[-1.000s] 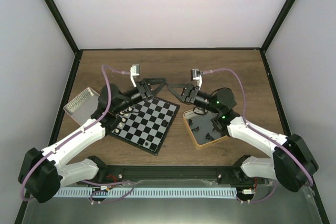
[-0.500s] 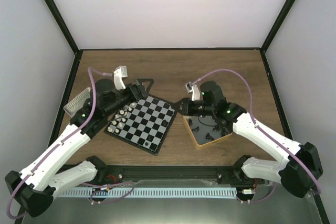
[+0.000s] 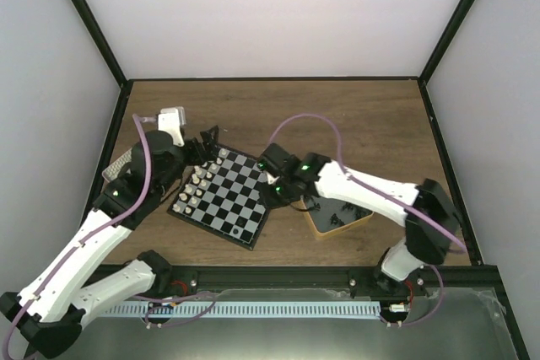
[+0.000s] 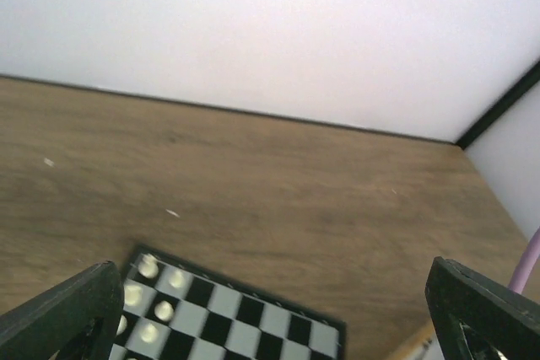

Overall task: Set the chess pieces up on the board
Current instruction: Place the chess piece on the chessboard.

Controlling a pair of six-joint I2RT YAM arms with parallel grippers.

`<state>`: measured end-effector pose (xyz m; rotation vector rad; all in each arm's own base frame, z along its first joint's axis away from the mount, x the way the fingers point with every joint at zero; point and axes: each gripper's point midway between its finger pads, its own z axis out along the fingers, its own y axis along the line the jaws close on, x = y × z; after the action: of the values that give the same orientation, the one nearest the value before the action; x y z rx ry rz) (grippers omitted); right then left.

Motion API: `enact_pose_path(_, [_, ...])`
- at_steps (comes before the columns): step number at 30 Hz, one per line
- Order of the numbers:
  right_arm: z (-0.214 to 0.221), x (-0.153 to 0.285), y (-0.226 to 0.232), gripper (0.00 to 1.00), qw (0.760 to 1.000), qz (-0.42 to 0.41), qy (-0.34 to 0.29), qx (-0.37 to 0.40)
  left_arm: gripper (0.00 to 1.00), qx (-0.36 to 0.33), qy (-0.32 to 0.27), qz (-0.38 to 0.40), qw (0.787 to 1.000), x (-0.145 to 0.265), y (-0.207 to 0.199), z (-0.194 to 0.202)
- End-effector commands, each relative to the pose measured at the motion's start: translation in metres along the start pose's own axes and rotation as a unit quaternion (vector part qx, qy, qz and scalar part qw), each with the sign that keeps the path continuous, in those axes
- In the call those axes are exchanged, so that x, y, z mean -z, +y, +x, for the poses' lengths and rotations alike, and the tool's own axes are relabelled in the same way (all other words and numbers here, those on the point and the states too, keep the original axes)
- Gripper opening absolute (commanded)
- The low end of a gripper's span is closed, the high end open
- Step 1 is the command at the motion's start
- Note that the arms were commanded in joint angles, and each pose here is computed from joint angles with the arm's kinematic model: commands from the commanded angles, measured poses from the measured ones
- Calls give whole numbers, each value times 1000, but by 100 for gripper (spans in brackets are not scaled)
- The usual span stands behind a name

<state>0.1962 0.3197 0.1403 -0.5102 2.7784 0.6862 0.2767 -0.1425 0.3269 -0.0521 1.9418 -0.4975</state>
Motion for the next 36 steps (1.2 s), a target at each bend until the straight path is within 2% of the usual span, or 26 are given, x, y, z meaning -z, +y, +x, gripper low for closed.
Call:
enact_pose_path(1, [17,-18,-5,1,994,76,61,39,100,-44,-115,-68,990,25,20,-53])
enact_pose_path(5, [13,-40,5,1,991,79,86,62,100,-50,-176,-62,981,43,25,-66])
enact_pose_path(10, [8,-60,1,1,985,106,111,77,100,-52,-198,-51,977,47,27,-61])
enact_pose_path(16, [15,-65,3,3,980,100,145,98,100,-15,-220,-109,969,58,52,-63])
enact_pose_path(20, [19,-67,7,3,977,87,161,105,100,-5,-241,-111,964,69,58,-66])
enact_pose_path(31, [24,-76,5,4,976,90,171,103,100,-3,-240,-121,963,70,62,-63])
enact_pose_path(36, [23,-76,3,9,976,98,168,103,100,-2,-238,-121,964,69,63,-61])
